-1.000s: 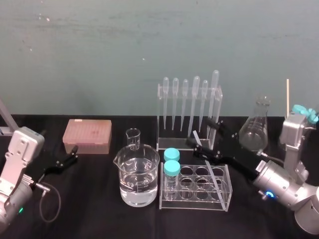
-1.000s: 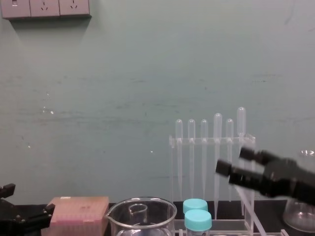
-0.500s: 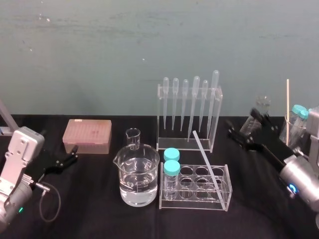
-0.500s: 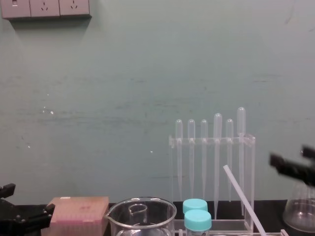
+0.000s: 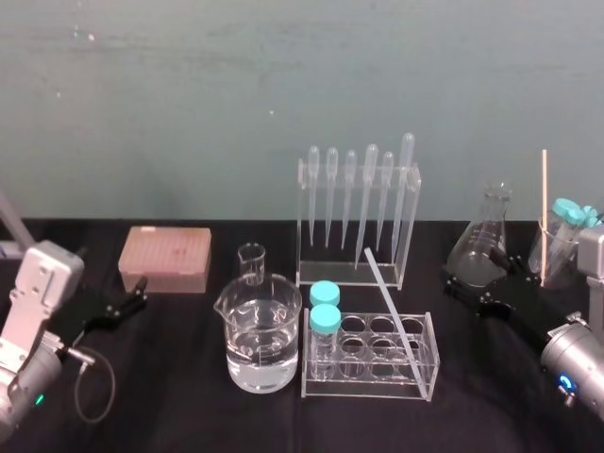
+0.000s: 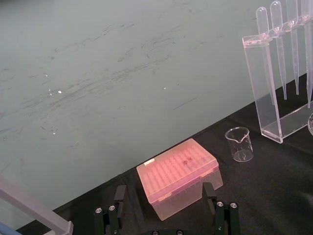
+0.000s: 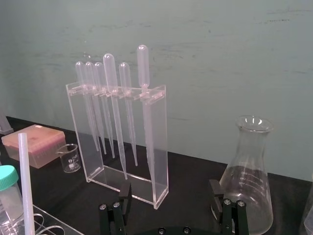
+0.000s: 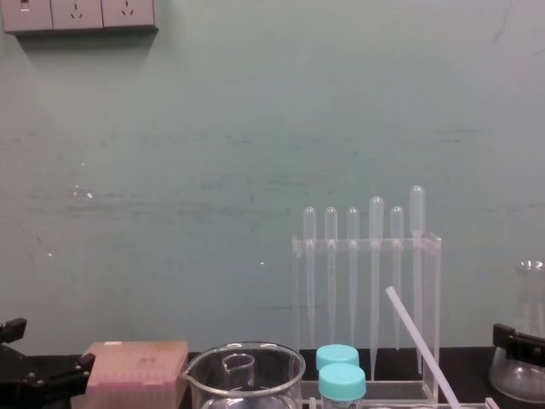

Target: Pick up the stirring rod with one hand, then place it down.

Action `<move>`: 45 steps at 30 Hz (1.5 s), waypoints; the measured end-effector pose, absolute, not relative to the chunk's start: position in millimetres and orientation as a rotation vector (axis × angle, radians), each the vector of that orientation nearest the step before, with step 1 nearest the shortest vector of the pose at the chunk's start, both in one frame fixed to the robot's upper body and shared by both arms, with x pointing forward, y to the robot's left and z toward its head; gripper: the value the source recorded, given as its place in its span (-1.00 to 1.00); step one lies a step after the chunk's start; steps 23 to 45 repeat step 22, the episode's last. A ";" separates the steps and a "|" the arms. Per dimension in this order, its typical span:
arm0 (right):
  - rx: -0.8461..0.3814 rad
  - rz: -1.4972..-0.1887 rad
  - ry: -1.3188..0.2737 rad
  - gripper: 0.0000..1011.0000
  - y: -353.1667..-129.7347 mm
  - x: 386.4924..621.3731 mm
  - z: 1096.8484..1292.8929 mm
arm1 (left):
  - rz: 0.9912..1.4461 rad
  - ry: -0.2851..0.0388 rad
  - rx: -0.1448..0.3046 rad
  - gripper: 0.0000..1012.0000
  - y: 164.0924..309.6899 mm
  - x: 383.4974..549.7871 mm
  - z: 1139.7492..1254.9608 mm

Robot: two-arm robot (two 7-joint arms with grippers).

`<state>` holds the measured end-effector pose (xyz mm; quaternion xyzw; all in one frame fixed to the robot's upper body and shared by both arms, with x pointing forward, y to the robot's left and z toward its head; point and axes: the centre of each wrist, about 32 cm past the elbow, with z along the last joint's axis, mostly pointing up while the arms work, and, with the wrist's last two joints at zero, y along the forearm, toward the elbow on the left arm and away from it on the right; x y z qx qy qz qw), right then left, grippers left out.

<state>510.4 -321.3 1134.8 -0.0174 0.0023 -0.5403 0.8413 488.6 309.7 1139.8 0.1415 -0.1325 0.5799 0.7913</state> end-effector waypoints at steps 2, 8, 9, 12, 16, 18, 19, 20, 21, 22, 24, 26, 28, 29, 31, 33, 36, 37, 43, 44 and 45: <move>-0.035 -1.141 0.003 0.98 -321.1 510.6 1135.0 | 1.248 -0.285 0.305 0.98 309.7 488.6 1139.8; -0.030 -1.137 -0.004 0.98 -320.7 511.4 1135.9 | 1.248 -0.285 0.305 0.98 309.7 488.6 1139.8; -0.028 -1.137 -0.005 0.98 -320.5 511.6 1136.1 | 1.248 -0.285 0.305 0.98 309.7 488.6 1139.8; -0.026 -1.136 -0.008 0.98 -320.4 511.8 1136.3 | 1.248 -0.285 0.305 0.98 309.7 488.6 1139.8; -0.025 -1.134 -0.010 0.98 -320.2 512.0 1136.4 | 1.248 -0.285 0.305 0.98 309.7 488.6 1139.8; -0.024 -1.134 -0.010 0.98 -320.1 512.0 1136.4 | 1.248 -0.285 0.305 0.98 309.7 488.6 1139.8; -0.024 -1.134 -0.010 0.98 -320.1 512.1 1136.4 | 1.248 -0.285 0.305 0.98 309.7 488.6 1139.8; -0.024 -1.134 -0.011 0.98 -320.0 512.1 1136.4 | 1.248 -0.285 0.305 0.98 309.7 488.6 1139.8; -0.024 -1.133 -0.011 0.98 -320.0 512.1 1136.4 | 1.248 -0.285 0.304 0.98 309.7 488.6 1139.8; -0.023 -1.133 -0.011 0.98 -319.9 512.1 1136.4 | 1.248 -0.285 0.304 0.98 309.7 488.6 1139.8; -0.023 -1.133 -0.011 0.98 -319.9 512.1 1136.4 | 1.248 -0.285 0.304 0.98 309.7 488.6 1139.8; -0.023 -1.133 -0.011 0.98 -319.9 512.1 1136.4 | 1.248 -0.285 0.304 0.98 309.7 488.6 1139.8; -0.023 -1.133 -0.011 0.98 -319.9 512.1 1136.4 | 1.248 -0.285 0.304 0.98 309.7 488.6 1139.8; -0.023 -1.133 -0.011 0.98 -319.9 512.1 1136.4 | 1.248 -0.285 0.304 0.98 309.7 488.6 1139.8; -0.023 -1.133 -0.011 0.98 -319.9 512.1 1136.4 | 1.248 -0.285 0.304 0.98 309.7 488.6 1139.8; -0.023 -1.133 -0.011 0.98 -319.9 512.1 1136.4 | 1.248 -0.285 0.304 0.98 309.7 488.6 1139.8; -0.023 -1.133 -0.011 0.98 -319.9 512.1 1136.4 | 1.248 -0.285 0.304 0.98 309.7 488.6 1139.8; -0.023 -1.133 -0.011 0.98 -319.9 512.1 1136.4 | 1.248 -0.285 0.304 0.98 309.7 488.6 1139.8; -0.023 -1.133 -0.011 0.98 -319.9 512.1 1136.4 | 1.248 -0.285 0.304 0.98 309.7 488.6 1139.8; -0.023 -1.133 -0.011 0.98 -319.9 512.1 1136.4 | 1.248 -0.285 0.304 0.98 309.7 488.6 1139.8; -0.023 -1.133 -0.011 0.98 -319.9 512.1 1136.4 | 1.248 -0.285 0.304 0.98 309.7 488.6 1139.8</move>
